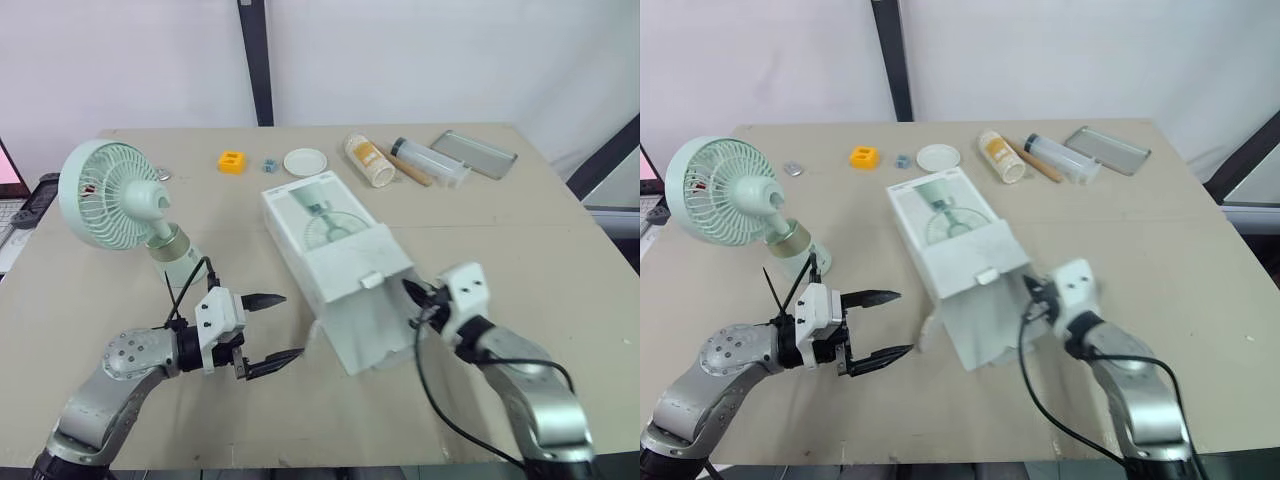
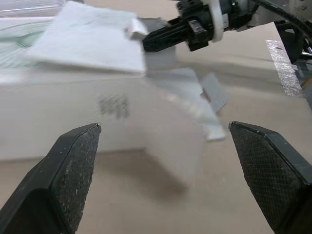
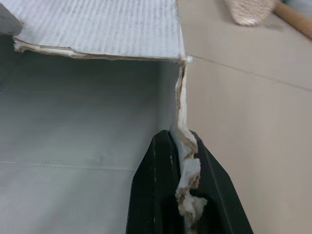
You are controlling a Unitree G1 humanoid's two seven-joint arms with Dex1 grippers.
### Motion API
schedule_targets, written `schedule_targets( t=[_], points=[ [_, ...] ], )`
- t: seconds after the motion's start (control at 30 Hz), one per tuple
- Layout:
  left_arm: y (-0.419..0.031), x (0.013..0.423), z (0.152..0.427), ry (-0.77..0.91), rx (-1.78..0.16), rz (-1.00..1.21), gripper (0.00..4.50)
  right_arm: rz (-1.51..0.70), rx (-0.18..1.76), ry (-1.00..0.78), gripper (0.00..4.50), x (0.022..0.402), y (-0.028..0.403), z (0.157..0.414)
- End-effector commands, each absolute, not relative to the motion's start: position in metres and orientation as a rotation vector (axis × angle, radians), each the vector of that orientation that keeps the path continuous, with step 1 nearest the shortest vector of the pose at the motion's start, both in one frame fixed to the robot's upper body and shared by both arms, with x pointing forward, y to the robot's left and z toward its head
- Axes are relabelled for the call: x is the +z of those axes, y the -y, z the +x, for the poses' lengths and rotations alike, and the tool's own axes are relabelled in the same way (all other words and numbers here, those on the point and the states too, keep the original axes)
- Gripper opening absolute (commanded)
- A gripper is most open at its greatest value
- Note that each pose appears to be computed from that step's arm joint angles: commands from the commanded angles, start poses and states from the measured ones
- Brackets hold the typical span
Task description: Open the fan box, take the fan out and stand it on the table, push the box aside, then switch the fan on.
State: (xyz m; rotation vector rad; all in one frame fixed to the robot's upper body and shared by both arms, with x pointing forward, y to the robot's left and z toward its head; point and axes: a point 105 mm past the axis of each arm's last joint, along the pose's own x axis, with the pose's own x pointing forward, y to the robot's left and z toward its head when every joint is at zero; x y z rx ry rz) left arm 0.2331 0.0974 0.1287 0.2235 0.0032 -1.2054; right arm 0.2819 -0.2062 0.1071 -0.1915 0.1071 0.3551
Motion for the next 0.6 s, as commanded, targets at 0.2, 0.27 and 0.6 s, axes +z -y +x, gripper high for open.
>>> schedule_targets(
  t=[0.2,0.27,0.6],
  points=[
    [-0.088,0.136,0.227,0.047,-1.251,0.205,4.50,-0.086,-0.089,-0.047,0.12,0.109,0.303,0.249],
    [-0.085,0.137,0.224,0.046,-1.277,0.192,4.50,-0.054,-0.189,-0.052,0.12,0.105,0.321,0.243],
    [-0.079,0.137,0.215,0.006,-1.374,0.174,4.50,0.100,-0.653,-0.078,0.12,0.092,0.384,0.219]
  ],
)
